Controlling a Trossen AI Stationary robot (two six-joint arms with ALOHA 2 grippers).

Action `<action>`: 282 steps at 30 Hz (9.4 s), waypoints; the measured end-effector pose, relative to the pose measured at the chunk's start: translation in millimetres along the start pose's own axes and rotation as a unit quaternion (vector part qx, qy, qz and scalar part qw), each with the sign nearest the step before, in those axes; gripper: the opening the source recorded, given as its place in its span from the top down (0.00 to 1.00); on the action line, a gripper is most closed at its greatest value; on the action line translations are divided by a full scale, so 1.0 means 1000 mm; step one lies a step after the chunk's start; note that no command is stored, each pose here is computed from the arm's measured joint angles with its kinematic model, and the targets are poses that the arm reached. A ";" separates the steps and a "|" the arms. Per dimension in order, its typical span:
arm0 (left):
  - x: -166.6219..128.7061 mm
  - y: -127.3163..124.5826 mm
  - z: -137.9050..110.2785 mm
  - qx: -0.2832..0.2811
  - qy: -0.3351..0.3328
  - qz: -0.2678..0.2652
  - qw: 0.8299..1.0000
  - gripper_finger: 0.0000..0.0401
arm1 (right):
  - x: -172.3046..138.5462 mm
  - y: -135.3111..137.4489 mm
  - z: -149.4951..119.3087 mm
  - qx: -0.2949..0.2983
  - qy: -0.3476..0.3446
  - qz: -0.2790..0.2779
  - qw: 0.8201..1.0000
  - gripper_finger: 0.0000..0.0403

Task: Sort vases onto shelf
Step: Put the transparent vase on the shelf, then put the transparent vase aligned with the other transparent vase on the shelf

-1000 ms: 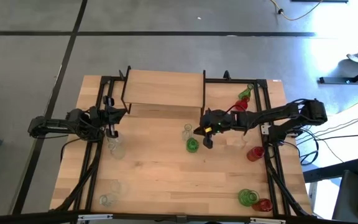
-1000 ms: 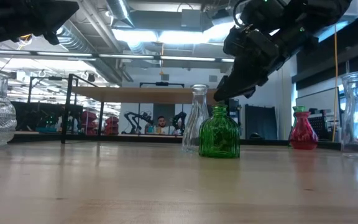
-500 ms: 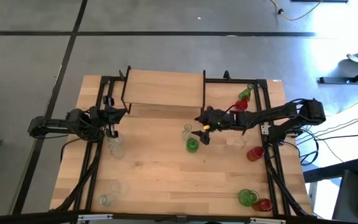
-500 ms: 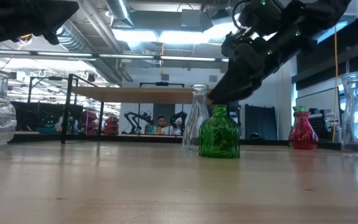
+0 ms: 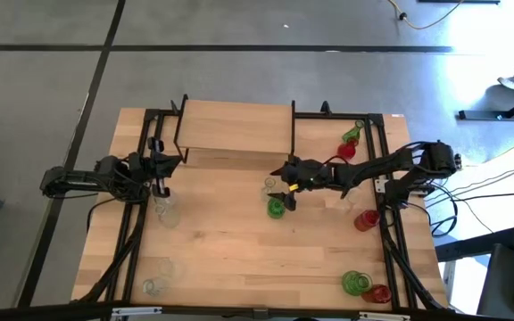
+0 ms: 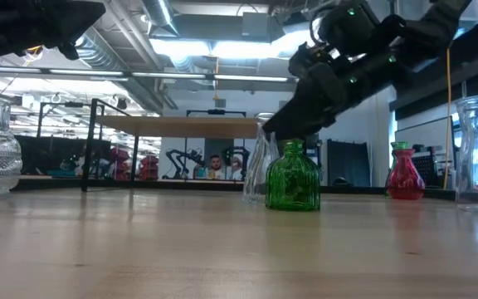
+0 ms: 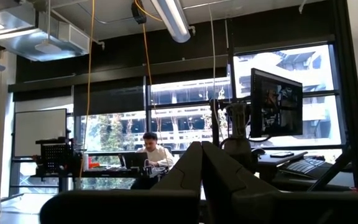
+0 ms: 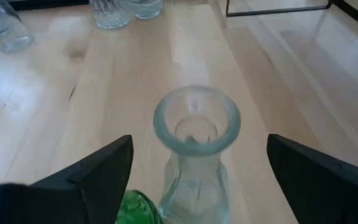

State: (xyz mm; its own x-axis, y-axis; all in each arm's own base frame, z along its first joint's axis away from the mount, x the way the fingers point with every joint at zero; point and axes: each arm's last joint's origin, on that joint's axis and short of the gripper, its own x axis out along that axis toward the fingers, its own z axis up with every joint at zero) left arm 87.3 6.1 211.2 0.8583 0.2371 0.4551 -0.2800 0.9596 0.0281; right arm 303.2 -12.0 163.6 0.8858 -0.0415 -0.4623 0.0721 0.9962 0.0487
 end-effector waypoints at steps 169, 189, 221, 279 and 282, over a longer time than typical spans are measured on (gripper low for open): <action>0.000 0.001 0.000 0.003 0.001 0.014 1.000 1.00 | -0.050 -0.176 0.116 0.062 -0.066 -0.234 0.968 0.71; 0.000 0.001 0.000 0.003 0.002 0.013 1.000 1.00 | -0.117 -0.148 0.141 0.032 -0.082 -0.247 0.965 0.44; 0.000 0.001 0.000 -0.002 -0.001 0.011 1.000 1.00 | -0.221 0.040 0.135 0.143 0.193 -0.008 0.971 0.44; 0.000 0.001 0.000 -0.001 0.001 0.011 1.000 1.00 | -0.183 0.052 0.017 0.159 0.424 -0.054 0.890 0.44; 0.000 0.001 0.000 -0.001 0.001 0.011 1.000 1.00 | -0.183 0.050 0.015 0.155 0.424 -0.062 0.890 0.44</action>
State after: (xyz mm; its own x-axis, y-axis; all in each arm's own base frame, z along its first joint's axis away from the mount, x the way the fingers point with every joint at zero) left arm 87.1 6.8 211.4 0.8526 0.2589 0.4540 -0.2985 0.9543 0.0164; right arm 151.5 44.8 263.7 0.2078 0.0540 -0.9767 0.3845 0.9136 0.1324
